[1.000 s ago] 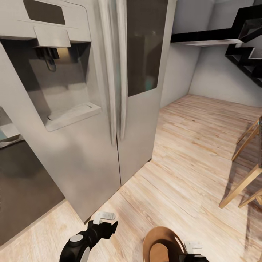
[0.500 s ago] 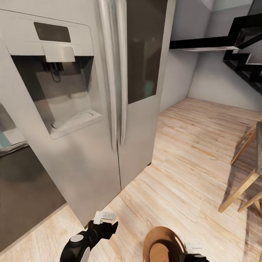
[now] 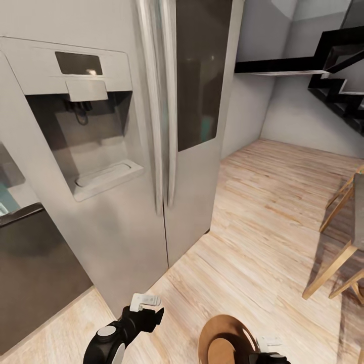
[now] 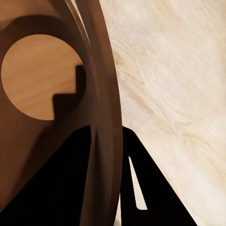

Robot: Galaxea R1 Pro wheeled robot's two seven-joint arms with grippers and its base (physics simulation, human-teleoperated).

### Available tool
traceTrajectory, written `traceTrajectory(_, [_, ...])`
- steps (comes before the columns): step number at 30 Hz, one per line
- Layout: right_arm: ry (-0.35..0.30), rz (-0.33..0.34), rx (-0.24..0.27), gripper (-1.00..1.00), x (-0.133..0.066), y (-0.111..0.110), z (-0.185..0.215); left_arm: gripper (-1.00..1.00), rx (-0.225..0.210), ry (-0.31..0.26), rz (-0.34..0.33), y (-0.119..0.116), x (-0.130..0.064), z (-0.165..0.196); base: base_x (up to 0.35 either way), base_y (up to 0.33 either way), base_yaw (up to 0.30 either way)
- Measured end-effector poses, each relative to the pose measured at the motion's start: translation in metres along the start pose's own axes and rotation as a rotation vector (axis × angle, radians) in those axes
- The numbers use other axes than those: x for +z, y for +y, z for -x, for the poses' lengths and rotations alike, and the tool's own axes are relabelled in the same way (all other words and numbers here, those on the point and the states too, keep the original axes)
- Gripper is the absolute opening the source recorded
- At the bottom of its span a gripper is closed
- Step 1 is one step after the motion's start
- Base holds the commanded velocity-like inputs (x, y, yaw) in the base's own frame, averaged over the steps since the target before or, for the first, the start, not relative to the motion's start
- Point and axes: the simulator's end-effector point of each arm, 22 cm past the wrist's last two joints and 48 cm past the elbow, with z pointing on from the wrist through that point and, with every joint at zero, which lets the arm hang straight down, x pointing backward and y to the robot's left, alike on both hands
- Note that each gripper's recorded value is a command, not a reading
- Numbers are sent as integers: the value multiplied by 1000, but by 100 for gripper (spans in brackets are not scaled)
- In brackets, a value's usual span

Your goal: Put the three can of soda from the living room inside the tash can in the kitchen.

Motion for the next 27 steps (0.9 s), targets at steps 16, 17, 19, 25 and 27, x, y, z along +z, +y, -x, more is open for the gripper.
traceTrajectory(16, [-14, -2, 3, -100, -30, -4, 16, 100, 4, -13, 0, -6, -24, 25, 0, 0, 0])
traceTrajectory(17, [-16, -2, 3, -100, -32, -4, 18, 100, 5, -15, 0, -6, -25, 27, 0, 0, 0])
traceTrajectory(19, [-19, -2, 3, -100, -36, -5, 20, 100, 5, -18, 0, -7, -29, 30, 0, 0, 0])
traceTrajectory(25, [-30, -2, 4, -100, -48, -6, 28, 100, 8, -27, 0, -9, -38, 41, 0, 0, 0])
traceTrajectory(27, [-33, -3, 4, -100, -52, -7, 30, 100, 8, -30, 0, -10, -42, 44, 0, 0, 0])
